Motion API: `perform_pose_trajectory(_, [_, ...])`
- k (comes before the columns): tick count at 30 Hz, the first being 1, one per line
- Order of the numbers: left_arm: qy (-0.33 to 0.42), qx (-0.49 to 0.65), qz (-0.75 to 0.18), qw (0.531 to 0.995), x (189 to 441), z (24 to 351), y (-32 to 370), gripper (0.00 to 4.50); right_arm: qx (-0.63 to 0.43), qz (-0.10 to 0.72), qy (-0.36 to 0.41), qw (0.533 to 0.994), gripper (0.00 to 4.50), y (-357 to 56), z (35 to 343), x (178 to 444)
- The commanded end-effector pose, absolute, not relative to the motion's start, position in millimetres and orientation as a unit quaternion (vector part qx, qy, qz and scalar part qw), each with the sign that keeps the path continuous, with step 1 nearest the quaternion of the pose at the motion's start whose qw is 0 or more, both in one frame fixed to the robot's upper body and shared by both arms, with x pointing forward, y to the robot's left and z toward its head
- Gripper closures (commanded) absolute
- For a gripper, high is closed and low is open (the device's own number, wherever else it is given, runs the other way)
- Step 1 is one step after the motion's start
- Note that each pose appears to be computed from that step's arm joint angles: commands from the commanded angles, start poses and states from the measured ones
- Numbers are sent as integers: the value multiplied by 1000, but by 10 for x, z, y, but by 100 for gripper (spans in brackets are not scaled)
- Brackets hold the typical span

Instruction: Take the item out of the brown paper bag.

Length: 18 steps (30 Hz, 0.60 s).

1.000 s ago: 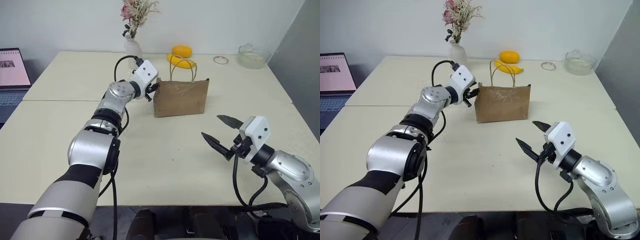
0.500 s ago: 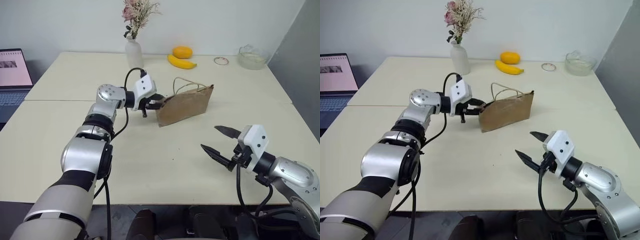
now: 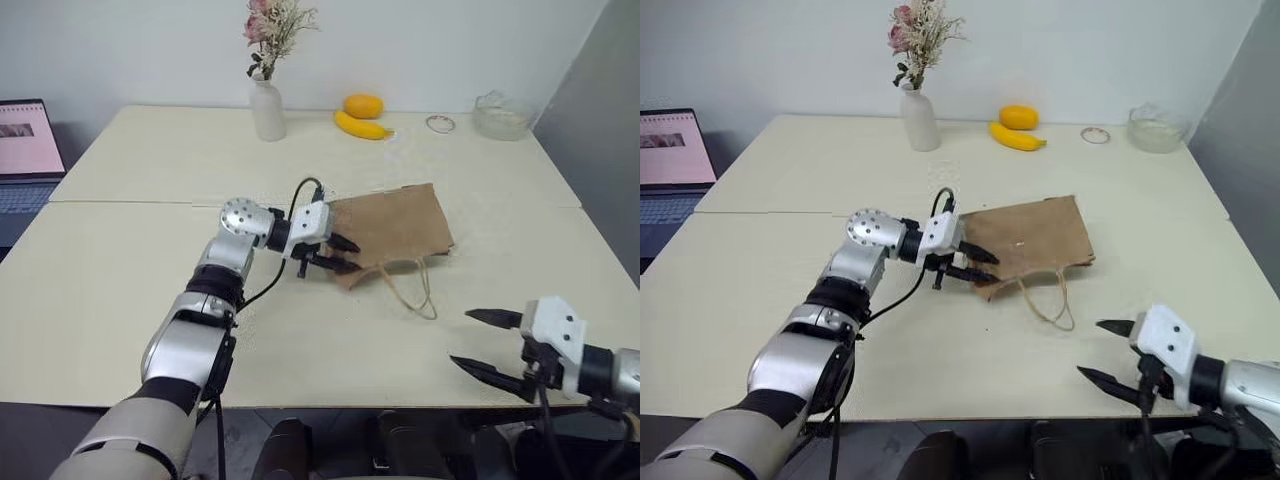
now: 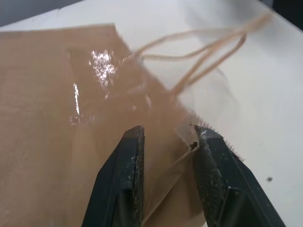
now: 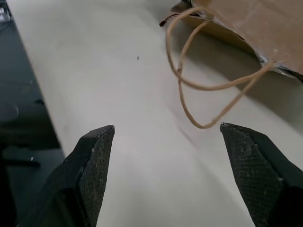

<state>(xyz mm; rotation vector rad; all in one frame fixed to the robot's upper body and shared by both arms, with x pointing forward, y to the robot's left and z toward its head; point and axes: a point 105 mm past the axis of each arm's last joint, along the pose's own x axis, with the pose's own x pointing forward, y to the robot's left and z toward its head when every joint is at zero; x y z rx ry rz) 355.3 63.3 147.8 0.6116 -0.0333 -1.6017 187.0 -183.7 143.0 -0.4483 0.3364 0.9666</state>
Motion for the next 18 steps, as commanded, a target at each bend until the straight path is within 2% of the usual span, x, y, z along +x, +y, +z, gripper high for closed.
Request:
perform_pose_trajectory(1, [-72,291,-683,667,3520,1823,682,301,-232,467,121,845,74,-1843,1635,1865])
perform_pose_trajectory(4, [-102,331,-658,668,3439,1916,764,301,-232,473,101,844,74,-1805,1702,1930])
perform_pose_trajectory(7, [-125,376,-651,647,3248,1921,844,242,-223,480,78,845,74,-1718,1715,2083])
perform_pose_trajectory(14, [-155,442,-657,590,2887,1664,815,24,-208,520,71,825,74,-1534,1639,2153])
perform_pose_trajectory(18, [-150,449,-656,588,2818,1587,843,24,-201,526,68,824,74,-1372,1595,2055])
